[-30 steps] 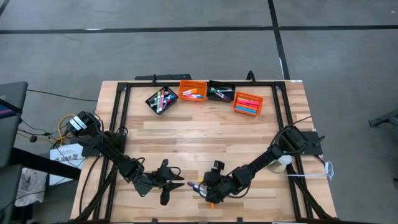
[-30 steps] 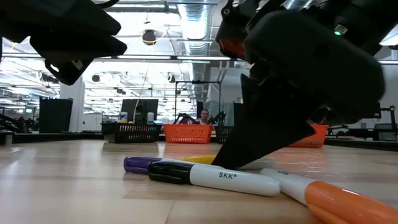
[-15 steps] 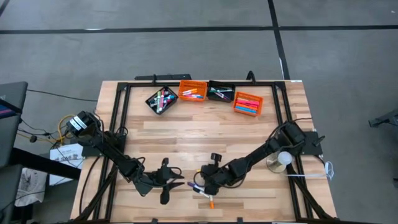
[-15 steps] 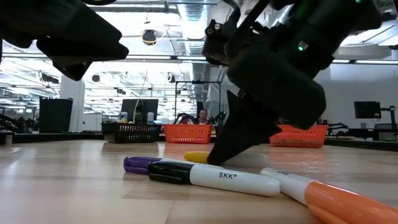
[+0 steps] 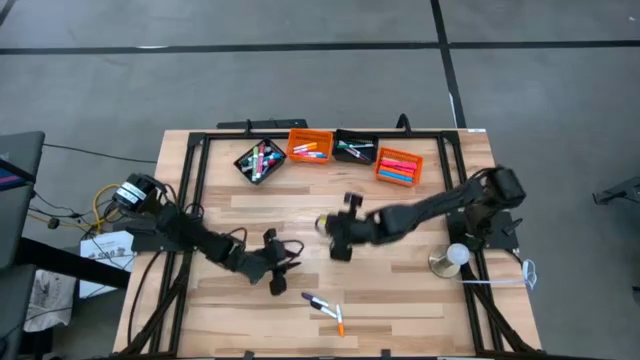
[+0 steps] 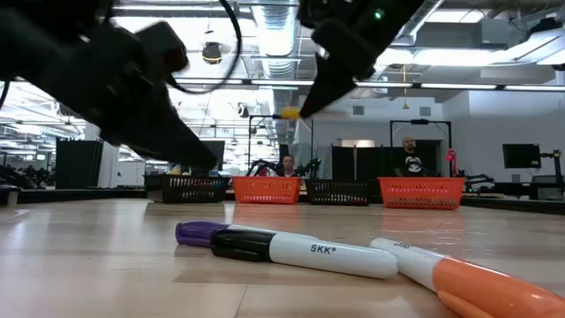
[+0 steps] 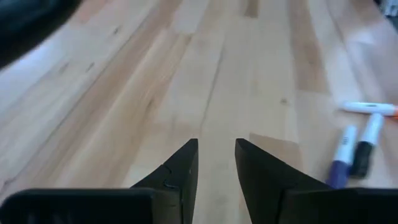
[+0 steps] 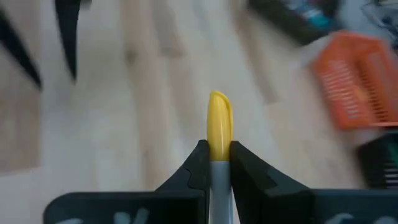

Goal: Pick & Place Markers
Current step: Put the small yellow highlighter into the left orange bin

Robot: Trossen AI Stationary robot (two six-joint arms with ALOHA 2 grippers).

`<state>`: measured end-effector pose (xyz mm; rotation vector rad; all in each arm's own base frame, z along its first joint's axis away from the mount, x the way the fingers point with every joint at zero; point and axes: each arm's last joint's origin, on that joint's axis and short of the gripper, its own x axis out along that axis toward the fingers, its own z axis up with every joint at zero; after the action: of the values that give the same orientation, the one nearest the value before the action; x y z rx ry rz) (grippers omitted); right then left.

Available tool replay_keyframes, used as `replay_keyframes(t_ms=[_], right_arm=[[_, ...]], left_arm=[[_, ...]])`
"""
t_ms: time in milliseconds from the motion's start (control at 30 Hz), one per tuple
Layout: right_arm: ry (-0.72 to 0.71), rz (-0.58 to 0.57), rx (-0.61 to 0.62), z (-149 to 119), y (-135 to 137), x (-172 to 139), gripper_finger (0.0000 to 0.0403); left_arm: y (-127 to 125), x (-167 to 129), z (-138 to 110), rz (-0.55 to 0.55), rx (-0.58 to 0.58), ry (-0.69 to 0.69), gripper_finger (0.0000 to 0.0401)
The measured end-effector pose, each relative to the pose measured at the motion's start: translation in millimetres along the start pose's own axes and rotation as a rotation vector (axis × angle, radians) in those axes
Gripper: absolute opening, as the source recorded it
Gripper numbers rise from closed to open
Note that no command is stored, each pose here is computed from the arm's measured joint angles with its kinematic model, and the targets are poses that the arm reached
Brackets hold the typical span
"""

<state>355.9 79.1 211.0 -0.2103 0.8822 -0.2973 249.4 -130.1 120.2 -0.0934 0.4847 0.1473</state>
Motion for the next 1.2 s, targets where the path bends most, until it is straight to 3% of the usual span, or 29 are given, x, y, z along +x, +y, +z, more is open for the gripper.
replay_keyframes(t_ms=[167, 367, 633, 900, 1033, 1200], right_arm=[[-0.009, -0.063, 0.068, 5.1, -56.3, -20.2, 0.0028], [0.062, -0.165, 0.180, -2.7, -122.5, -35.8, 0.0028], [0.041, -0.116, 0.275, -9.0, -185.0, -26.7, 0.0028], [-0.320, 0.058, 0.308, -7.1, -229.1, -0.3, 0.0028], [-0.362, 0.103, 0.320, -9.6, -247.0, 29.3, 0.0028], [-0.335, 0.151, 0.318, -0.9, -270.3, 78.0, 0.0028]], left_arm=[[13.0, 7.7, 0.9, -0.047, -0.042, 0.051, 0.0106], [12.9, 7.7, 1.1, -0.057, 0.054, 0.051, 0.0106], [26.8, -5.6, 30.4, -0.080, 0.129, -0.006, 0.0106], [60.8, -27.6, 41.8, -0.015, 0.202, -0.052, 0.0106], [91.8, -30.9, 35.7, 0.050, 0.189, -0.039, 0.0106], [126.4, -27.2, 37.6, -0.004, 0.140, -0.021, 0.0106]])
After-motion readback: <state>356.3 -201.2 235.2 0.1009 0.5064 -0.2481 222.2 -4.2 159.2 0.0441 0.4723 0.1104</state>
